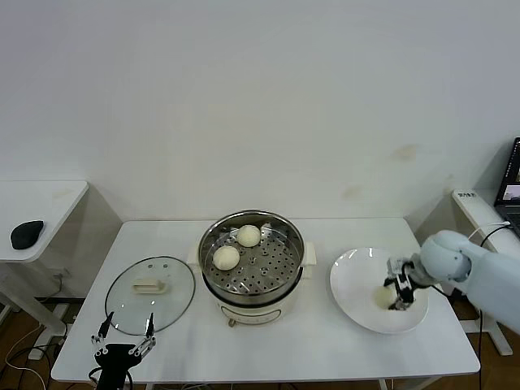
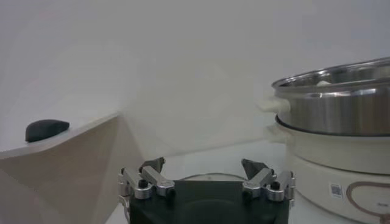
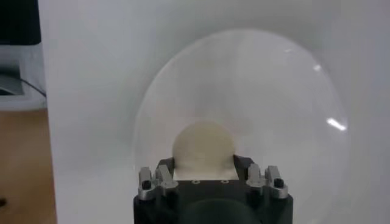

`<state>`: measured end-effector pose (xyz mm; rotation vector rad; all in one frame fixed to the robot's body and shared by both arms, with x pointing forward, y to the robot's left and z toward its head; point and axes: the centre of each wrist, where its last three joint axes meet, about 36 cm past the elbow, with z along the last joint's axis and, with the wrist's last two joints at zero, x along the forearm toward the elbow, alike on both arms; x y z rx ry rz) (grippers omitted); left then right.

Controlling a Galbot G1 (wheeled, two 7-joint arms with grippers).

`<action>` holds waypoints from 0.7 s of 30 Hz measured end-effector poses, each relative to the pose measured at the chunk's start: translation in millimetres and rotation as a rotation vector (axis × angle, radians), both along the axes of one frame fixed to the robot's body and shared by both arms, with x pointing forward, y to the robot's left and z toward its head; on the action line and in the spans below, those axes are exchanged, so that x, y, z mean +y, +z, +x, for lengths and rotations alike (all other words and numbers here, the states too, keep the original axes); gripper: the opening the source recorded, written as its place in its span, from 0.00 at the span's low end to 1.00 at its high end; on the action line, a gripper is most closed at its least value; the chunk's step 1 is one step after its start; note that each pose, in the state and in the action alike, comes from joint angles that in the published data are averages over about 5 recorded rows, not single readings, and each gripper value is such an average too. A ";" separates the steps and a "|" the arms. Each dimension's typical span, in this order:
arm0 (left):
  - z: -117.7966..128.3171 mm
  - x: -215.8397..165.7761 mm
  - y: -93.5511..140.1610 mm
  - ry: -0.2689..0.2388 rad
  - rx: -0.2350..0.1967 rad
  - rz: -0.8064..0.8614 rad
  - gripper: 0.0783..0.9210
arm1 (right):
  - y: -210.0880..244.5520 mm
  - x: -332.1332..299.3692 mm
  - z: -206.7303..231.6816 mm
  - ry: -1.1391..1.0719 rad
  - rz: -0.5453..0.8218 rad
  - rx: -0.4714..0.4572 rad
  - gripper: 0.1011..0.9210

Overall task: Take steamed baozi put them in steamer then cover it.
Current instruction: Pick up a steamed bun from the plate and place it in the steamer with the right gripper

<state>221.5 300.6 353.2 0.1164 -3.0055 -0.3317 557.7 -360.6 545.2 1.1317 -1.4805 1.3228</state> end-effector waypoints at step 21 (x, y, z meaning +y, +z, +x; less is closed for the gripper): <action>-3.3 8.4 4.9 0.022 -0.009 -0.009 0.88 | 136.4 177.2 64.3 0.341 0.092 -0.176 0.63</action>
